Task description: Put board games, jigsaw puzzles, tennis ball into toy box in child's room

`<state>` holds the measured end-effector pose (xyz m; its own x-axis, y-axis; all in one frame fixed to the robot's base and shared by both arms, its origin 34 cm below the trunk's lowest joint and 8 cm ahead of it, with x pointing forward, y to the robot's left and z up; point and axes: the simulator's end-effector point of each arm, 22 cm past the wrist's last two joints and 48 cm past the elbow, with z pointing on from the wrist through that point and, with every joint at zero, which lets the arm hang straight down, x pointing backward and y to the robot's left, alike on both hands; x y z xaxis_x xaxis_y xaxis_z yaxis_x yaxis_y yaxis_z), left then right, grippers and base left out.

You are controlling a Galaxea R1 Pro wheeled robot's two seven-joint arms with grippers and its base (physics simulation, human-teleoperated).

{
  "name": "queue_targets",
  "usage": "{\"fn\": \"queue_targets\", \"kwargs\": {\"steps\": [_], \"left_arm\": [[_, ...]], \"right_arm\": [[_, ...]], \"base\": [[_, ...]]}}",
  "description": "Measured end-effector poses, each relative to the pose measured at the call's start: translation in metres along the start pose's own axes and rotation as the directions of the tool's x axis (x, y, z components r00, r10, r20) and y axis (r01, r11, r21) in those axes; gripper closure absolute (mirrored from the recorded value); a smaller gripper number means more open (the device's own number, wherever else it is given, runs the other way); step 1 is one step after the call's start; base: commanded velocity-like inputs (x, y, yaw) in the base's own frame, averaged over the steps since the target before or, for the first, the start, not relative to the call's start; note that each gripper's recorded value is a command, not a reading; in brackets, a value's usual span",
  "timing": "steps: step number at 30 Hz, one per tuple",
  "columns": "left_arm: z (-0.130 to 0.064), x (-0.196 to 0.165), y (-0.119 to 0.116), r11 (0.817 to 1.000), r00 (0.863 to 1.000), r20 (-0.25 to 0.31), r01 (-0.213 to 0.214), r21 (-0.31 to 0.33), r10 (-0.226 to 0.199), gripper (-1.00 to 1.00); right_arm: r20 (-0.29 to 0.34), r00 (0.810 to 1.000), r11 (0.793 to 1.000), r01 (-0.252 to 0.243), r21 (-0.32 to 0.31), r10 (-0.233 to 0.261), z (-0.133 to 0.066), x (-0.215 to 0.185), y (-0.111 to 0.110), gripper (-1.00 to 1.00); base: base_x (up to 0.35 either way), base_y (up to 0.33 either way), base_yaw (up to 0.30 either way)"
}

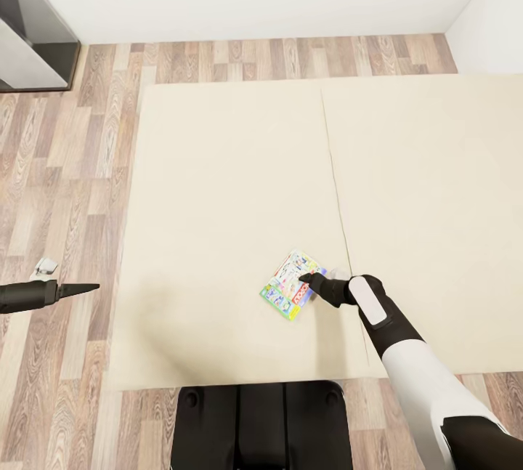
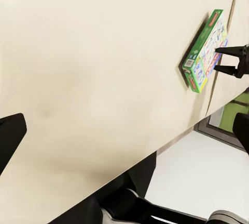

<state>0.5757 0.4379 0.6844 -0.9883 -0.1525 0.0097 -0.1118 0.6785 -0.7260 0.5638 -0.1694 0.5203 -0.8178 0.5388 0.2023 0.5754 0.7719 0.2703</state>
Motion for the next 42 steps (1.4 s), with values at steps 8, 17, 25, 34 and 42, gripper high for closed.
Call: {"fn": "queue_targets", "kwargs": {"steps": [8,17,25,34,42], "left_arm": [[-0.001,-0.001,-0.001,1.0,1.0,0.002,-0.002,0.001,0.002,-1.0],[0.0,-0.002,-0.001,1.0,1.0,0.002,-0.002,0.001,0.002,-1.0],[-0.003,-0.004,-0.004,1.0,1.0,0.008,-0.007,0.002,0.007,-1.0],[-0.003,-0.005,-0.005,1.0,1.0,0.009,-0.009,0.002,0.009,-1.0],[-0.003,-0.005,-0.005,1.0,1.0,0.008,-0.008,0.002,0.008,-1.0]], "right_arm": [[-0.001,1.0,1.0,0.0,-0.009,0.0,0.0,0.0,0.002,-1.0],[0.035,0.999,0.997,-0.029,-0.076,0.032,0.0,-0.008,0.017,-1.0],[0.048,0.998,0.996,-0.022,-0.081,0.026,-0.004,-0.012,0.02,-1.0],[0.051,0.998,0.996,-0.021,-0.083,0.025,-0.005,-0.013,0.021,-1.0],[0.051,0.998,0.996,-0.021,-0.082,0.025,-0.005,-0.013,0.021,-1.0]], "base": [[0.0,0.0,0.0],[0.0,0.0,0.0],[0.0,0.0,0.0],[0.0,0.0,0.0],[0.0,0.029,0.0]]}}
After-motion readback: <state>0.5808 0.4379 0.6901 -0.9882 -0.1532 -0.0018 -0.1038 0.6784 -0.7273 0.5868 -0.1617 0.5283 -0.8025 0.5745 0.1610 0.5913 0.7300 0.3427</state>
